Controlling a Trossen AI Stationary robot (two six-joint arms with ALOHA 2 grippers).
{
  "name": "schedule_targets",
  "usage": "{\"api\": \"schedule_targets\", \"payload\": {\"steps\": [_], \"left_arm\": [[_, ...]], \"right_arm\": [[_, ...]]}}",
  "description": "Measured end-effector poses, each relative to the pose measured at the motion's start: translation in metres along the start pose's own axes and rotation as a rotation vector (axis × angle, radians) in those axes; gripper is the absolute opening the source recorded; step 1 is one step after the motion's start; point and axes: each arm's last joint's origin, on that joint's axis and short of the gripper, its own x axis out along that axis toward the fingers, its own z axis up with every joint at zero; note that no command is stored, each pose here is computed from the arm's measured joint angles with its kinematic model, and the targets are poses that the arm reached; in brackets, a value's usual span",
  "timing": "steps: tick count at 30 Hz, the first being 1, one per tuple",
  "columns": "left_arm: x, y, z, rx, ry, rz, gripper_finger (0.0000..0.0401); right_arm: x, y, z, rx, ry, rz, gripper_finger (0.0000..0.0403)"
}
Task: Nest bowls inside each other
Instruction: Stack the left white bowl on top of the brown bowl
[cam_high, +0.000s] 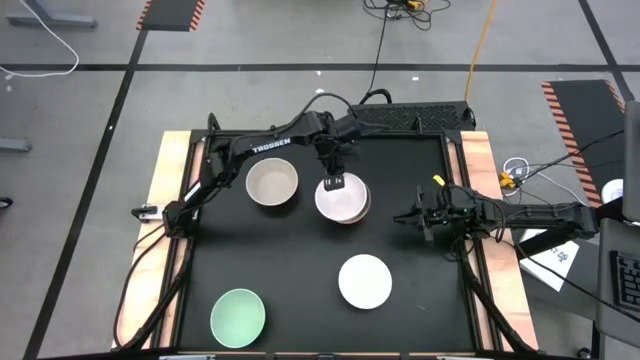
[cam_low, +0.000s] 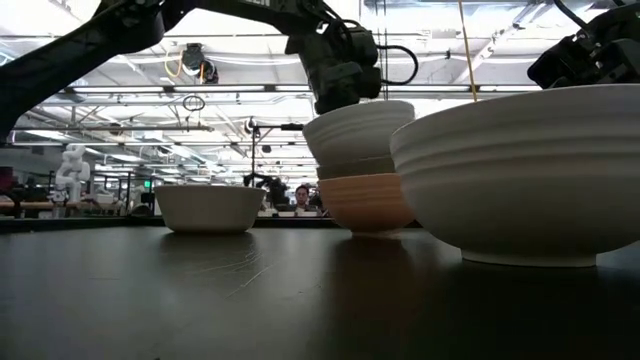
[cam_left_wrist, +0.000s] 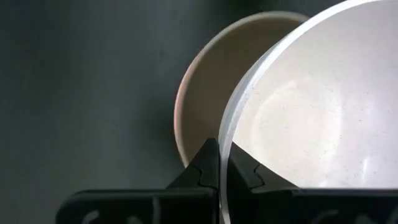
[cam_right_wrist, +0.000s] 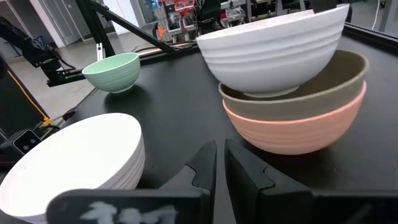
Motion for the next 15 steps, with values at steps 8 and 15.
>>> {"api": "schedule_targets", "payload": {"steps": [8,15], "left_arm": [[0.003,0.002,-0.004,-0.022,0.059,0.043,0.0002],[0.003,0.0,-0.011,-0.033,0.125,0.032,0.0002]], "right_arm": [[0.0,0.0,0.0,0.003,-0.001,0.0,0.0026],[0.0,0.0,0.0,0.003,-0.001,0.0,0.0026]]}}
